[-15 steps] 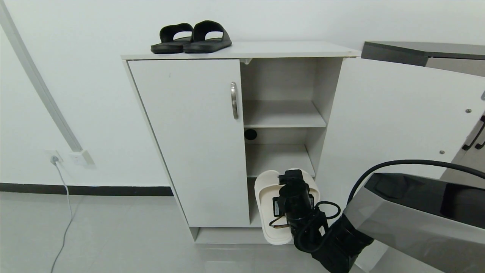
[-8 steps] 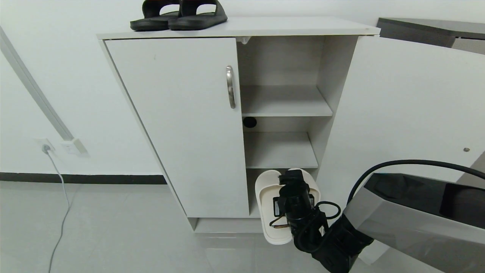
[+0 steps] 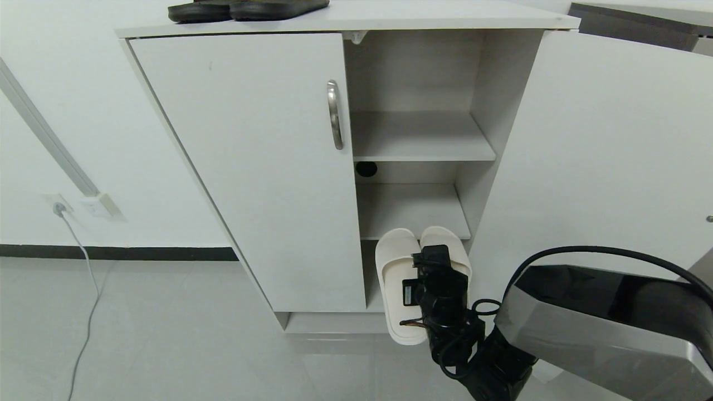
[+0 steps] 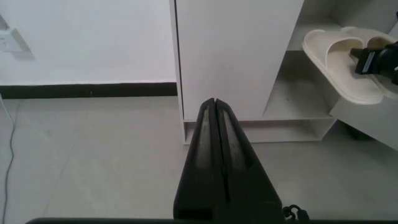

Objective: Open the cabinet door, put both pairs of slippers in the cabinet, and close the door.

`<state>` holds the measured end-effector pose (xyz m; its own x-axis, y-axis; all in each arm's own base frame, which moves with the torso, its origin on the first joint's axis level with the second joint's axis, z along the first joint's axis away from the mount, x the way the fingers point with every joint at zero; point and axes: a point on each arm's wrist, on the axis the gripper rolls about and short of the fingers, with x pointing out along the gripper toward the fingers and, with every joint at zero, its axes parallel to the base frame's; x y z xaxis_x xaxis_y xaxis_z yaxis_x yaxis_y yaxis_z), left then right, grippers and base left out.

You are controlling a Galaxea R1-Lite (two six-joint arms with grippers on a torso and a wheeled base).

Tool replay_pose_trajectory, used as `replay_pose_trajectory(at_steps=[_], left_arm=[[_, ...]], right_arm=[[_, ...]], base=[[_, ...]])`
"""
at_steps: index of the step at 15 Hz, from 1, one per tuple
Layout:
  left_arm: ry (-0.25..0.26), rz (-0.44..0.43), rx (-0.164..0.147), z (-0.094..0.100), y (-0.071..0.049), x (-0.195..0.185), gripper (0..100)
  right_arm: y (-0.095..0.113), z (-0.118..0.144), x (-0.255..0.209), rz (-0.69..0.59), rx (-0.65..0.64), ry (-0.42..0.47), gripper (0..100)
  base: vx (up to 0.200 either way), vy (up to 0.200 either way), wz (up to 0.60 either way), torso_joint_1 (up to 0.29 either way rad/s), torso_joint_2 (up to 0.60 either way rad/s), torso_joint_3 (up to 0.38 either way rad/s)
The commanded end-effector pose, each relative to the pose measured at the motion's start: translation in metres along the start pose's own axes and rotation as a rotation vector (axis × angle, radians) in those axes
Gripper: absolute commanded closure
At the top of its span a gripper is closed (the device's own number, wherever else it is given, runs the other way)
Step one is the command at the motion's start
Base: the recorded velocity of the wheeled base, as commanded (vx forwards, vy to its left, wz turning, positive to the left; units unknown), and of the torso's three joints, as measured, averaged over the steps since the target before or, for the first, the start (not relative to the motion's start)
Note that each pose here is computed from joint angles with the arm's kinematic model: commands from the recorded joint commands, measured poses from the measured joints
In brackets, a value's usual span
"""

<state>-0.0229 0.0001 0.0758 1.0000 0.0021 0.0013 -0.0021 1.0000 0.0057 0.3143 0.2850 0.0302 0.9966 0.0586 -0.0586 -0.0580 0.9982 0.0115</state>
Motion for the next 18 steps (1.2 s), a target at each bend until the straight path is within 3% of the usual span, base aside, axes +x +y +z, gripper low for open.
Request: replay_pose_trajectory(at_steps=[1, 11, 18], left_arm=[[0.001, 0.002, -0.001, 0.0001, 0.0, 0.0001, 100], [0.001, 0.002, -0.001, 0.0001, 0.0, 0.0001, 100], [0.001, 0.002, -0.001, 0.0001, 0.0, 0.0001, 100]], right_arm=[[-0.0015, -0.0113, 0.0017, -0.005, -0.018, 0.02, 100], [-0.0013, -0.0079, 0.0017, -0.004, -0.006, 0.006, 100], [-0.0019, -0.0064, 0.0029, -0.007, -0.002, 0.002, 100]], base=[[0.0, 0.0, 0.0, 0.0, 0.0, 0.0], [0.0, 0.0, 0.0, 0.0, 0.0, 0.0], [0.2, 0.0, 0.0, 0.004, 0.0, 0.002]])
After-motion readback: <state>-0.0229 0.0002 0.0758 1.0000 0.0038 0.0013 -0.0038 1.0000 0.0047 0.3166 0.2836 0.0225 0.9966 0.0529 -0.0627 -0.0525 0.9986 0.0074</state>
